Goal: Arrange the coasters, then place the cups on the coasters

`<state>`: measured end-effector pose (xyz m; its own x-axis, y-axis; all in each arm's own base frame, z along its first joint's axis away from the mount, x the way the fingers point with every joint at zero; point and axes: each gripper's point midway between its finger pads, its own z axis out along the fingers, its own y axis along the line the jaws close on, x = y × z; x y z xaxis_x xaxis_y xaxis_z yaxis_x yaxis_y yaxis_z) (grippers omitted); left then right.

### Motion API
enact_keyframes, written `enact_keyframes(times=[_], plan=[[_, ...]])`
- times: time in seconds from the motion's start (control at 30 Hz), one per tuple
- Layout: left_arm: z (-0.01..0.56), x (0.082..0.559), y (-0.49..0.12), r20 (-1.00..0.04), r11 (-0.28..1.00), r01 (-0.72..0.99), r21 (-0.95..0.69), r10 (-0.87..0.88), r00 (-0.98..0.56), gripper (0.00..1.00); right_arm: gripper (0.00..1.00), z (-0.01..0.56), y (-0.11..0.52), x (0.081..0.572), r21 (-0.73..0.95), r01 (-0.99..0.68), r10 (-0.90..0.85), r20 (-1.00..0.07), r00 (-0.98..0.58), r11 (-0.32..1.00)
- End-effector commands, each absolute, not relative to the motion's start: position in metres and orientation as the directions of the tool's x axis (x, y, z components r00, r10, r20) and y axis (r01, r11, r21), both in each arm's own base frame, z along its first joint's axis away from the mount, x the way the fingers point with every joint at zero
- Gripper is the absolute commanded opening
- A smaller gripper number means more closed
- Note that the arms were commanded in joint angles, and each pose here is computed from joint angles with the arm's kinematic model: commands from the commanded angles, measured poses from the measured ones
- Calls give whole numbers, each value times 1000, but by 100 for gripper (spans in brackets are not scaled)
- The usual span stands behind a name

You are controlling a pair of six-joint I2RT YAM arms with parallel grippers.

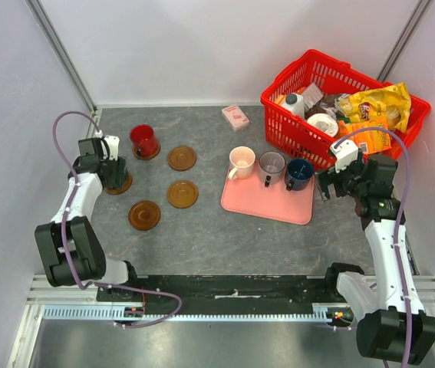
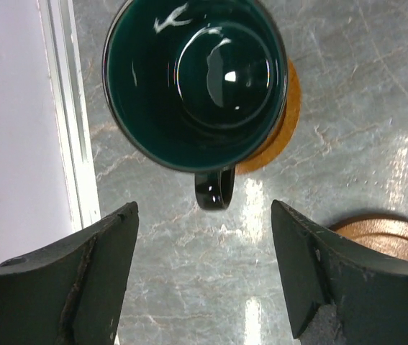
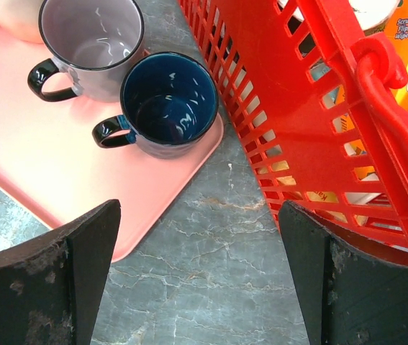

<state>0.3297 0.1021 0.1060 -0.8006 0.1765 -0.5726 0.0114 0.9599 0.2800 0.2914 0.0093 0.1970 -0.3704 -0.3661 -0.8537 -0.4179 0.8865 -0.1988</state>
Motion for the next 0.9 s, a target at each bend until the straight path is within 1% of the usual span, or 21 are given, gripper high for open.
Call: enact_keyframes(times=[0.0, 0.17, 0.27, 0.37, 0.43, 0.67, 0.77, 0.87], plan=[[123, 365, 100, -646, 971, -3, 240, 157, -747, 78, 98, 206, 15, 293, -209, -444, -375, -867, -329, 871], [110, 375, 104, -614, 971, 2, 239, 152, -775, 67, 98, 207, 16, 291, -214, -451, -381, -867, -321, 867], [102, 378, 104, -596, 973, 2, 230, 143, -790, 57, 98, 206, 16, 291, -215, -453, -383, -865, -323, 865], [95, 377, 104, -584, 976, -1, 219, 131, -801, 55, 98, 205, 16, 291, -210, -455, -381, -866, -325, 865], [90, 375, 103, -573, 978, 3, 210, 125, -810, 50, 98, 205, 16, 291, -213, -457, -385, -864, -324, 864], [75, 373, 98, -550, 983, 15, 183, 116, -827, 47, 98, 203, 16, 292, -208, -459, -384, -862, -332, 864], [70, 372, 97, -544, 985, 16, 172, 109, -832, 43, 98, 201, 16, 292, -207, -459, -385, -860, -336, 864], [68, 372, 97, -542, 984, 20, 175, 113, -833, 41, 98, 201, 15, 293, -210, -457, -386, -859, -336, 864]])
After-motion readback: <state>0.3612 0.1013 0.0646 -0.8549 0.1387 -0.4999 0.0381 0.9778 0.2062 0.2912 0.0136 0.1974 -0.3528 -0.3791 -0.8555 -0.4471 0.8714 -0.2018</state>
